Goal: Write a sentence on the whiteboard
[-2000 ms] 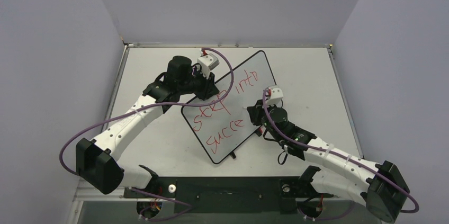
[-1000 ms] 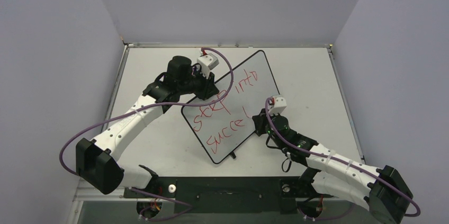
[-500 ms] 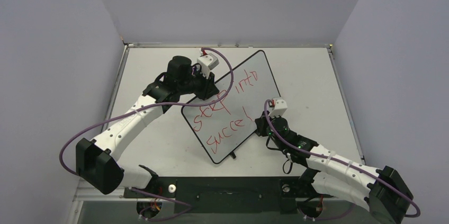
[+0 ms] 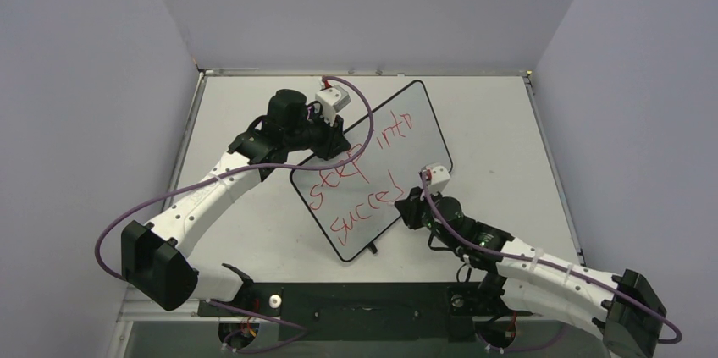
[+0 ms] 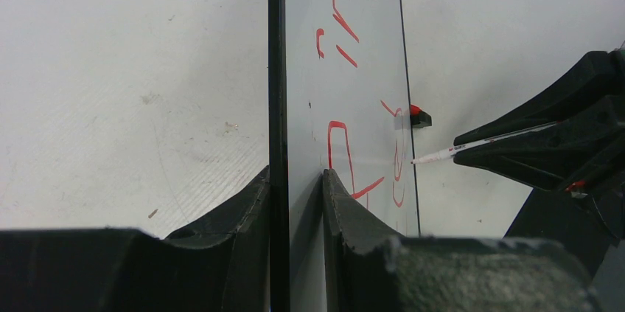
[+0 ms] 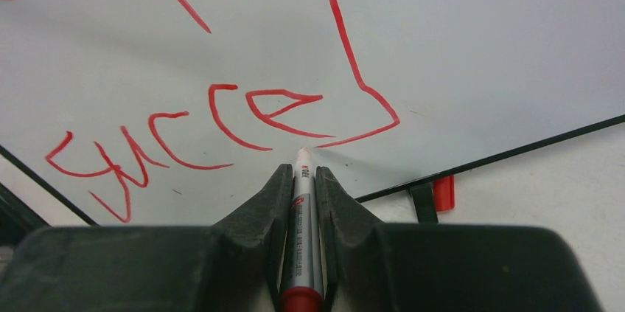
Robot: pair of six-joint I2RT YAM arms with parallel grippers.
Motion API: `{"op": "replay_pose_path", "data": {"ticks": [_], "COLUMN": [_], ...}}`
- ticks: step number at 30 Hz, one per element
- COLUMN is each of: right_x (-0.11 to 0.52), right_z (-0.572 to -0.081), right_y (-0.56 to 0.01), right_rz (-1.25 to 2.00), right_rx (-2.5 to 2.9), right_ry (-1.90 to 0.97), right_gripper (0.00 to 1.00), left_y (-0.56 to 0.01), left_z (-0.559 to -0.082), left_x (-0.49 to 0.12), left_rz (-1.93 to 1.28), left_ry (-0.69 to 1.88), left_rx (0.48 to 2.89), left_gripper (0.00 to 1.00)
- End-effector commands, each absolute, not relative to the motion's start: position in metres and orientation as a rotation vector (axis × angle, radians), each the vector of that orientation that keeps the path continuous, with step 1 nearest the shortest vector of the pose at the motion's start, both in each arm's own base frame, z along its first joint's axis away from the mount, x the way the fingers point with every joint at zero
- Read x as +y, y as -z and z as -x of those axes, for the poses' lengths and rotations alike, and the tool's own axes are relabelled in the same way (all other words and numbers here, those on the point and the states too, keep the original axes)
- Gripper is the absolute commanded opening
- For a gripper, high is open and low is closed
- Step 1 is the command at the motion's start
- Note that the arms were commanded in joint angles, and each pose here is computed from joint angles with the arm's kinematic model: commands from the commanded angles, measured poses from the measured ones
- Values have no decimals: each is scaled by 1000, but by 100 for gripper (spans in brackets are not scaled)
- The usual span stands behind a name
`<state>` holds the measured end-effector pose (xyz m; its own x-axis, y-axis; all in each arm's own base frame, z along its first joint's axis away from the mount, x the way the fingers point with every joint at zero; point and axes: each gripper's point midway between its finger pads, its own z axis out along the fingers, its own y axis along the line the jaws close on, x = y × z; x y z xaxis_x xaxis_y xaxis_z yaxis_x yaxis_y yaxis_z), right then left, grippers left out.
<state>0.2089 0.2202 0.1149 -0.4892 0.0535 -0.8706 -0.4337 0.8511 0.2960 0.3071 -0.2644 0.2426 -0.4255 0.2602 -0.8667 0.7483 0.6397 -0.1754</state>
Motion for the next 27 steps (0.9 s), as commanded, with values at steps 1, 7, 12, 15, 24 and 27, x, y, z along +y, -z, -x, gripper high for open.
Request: {"op": "replay_pose_path", "data": {"ticks": [1,7,12,15,24,27], "right_x": [219,183,168,160,170,174], "right_z": [-213,-229,-252,-265,-276,-277], "right_y": [-180,-203,-197,-191,-186,-186], "right_rz": [215,113,48,8,9,11], "right_rx": [1857,1834,1860,1875,1853,1842], "right_ry": [-670,-499,-377,-332,-403,-426], "right_gripper": [0,0,0,0,0,0], "left_y": [-269,-268,-269,-269,-266,-266], "left_z": [-321,-321,-320,-320,-321,-321], "left_x": [-266,-266,-266,-266,-268,-269], "left_rz": [-827,-831,-829,-829,-827,-826], "left_ry": [628,630,631,632,641,643], "left_rx": [1834,1835,1831,1831,1840,1840], "left_gripper": [0,0,0,0,0,0]}}
